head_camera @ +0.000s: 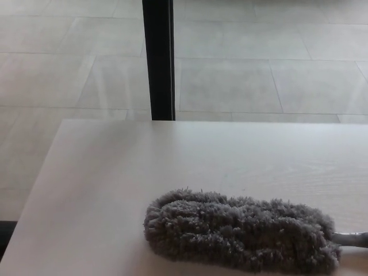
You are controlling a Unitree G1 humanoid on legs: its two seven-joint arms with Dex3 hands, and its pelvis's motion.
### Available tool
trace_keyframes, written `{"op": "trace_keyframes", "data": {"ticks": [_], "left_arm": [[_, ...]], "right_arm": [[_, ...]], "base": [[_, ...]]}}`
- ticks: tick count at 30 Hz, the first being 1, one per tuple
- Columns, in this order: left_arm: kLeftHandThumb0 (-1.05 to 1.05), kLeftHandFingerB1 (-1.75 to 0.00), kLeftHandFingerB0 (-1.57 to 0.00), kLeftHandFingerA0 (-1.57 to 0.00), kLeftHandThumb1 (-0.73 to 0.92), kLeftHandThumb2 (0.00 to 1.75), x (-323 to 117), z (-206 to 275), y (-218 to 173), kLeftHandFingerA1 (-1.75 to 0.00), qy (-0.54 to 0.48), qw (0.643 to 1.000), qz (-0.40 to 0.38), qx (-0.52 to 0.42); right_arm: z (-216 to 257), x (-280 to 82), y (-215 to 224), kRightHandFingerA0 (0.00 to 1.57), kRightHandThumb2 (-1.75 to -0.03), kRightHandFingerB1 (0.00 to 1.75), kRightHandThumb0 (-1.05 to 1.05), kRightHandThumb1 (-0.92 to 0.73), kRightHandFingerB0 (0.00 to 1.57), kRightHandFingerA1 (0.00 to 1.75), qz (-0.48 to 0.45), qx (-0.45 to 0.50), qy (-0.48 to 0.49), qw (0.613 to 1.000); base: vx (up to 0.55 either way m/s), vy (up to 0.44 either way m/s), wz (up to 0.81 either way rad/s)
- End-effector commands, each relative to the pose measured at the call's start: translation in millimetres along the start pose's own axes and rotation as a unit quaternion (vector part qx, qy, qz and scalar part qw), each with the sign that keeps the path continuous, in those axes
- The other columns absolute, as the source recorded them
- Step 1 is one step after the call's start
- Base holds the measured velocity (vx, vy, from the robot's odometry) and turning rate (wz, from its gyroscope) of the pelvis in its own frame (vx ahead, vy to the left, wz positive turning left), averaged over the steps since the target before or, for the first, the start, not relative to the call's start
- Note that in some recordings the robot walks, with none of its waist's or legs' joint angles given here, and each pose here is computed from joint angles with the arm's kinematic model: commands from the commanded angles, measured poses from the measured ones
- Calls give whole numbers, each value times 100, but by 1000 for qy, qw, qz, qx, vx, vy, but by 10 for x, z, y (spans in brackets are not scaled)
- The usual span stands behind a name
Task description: The robot uses its right hand to pick up the duster kept in the middle of the desk and use it to wipe the desk by swiping its surface twice
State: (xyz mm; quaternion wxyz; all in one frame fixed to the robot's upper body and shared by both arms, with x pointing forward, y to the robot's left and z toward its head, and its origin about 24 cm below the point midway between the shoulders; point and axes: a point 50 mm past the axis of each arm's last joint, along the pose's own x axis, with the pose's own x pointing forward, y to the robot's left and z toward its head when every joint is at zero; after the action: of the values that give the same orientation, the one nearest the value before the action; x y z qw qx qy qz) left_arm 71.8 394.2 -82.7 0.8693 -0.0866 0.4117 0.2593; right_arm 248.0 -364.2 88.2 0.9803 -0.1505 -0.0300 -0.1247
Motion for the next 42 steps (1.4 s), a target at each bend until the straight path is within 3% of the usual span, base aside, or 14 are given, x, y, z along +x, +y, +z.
{"op": "trace_keyframes", "data": {"ticks": [1,6,7,11,12,14,15,22,25,26,27,29,34,42], "left_arm": [[-80,-48,-16,-29,59,96,-34,78,92,-62,-7,999,-15,-41],[-79,-48,-15,-27,58,96,-45,89,114,-62,-11,999,-16,-44],[-75,-38,-19,-28,75,62,-48,86,118,-58,-10,999,-16,-41],[-75,-37,-18,-27,75,63,-45,97,114,-56,-8,999,-19,-34],[-79,-47,-14,-27,59,96,-45,97,116,-61,-9,999,-18,-37],[-75,-37,-19,-30,74,62,-40,104,114,-57,-8,999,-14,-37],[-81,-47,-14,-27,60,96,-41,104,116,-60,-6,999,-15,-36],[-77,-49,-16,-26,59,97,-37,109,110,-61,-6,999,-16,-39],[-75,-49,-17,-26,58,96,-33,121,105,-61,-8,999,-17,-41],[-75,-49,-17,-25,58,97,-34,123,105,-61,-8,999,-19,-39],[-75,-49,-17,-25,58,96,-32,126,101,-61,-9,999,-20,-38],[-76,-39,-25,-29,73,63,-32,130,102,-58,-10,999,-19,-41],[-77,-38,-26,-29,74,63,-34,140,107,-54,-8,1000,-19,-21],[-78,-41,-26,-29,62,70,-24,148,88,-56,-8,999,-26,-31]], "right_arm": [[836,66,1663,0,-104,15,-100,-65,8,8,293,-315,-221,875],[608,-74,1985,0,-103,14,-102,-65,0,10,362,-396,-223,814],[565,-102,2011,0,-104,12,-100,-65,6,13,373,-412,-219,802],[362,-194,2117,0,-102,12,-103,-63,11,8,400,-441,-205,777],[330,-207,2136,0,-102,12,-99,-61,10,13,402,-444,-203,775],[241,-235,2172,0,-103,13,-98,-62,11,15,405,-447,-198,772],[184,-252,2169,0,-78,25,-86,-67,3,0,414,-445,-184,773],[49,-212,2133,0,-97,26,-94,-60,7,9,418,-461,-167,765],[43,-164,2097,0,-98,23,-94,-61,12,11,414,-478,-164,757],[49,-154,2092,0,-66,28,-85,-74,7,2,413,-481,-165,756],[63,-140,2085,0,-100,18,-101,-66,7,6,412,-486,-165,753],[67,-148,2091,0,-98,28,-89,-58,7,16,411,-492,-172,748],[8,-221,2122,0,-85,25,-90,-56,10,1,430,-519,-184,716],[-135,-241,2098,14,-59,42,-43,-59,29,62,393,-553,-236,696]], "base": [[0,0,0],[0,0,0],[0,0,0],[0,0,0],[0,0,0],[0,0,0],[0,0,0],[0,0,0],[0,0,0],[0,0,0],[0,0,0],[0,0,0],[0,0,0],[0,0,0]]}}
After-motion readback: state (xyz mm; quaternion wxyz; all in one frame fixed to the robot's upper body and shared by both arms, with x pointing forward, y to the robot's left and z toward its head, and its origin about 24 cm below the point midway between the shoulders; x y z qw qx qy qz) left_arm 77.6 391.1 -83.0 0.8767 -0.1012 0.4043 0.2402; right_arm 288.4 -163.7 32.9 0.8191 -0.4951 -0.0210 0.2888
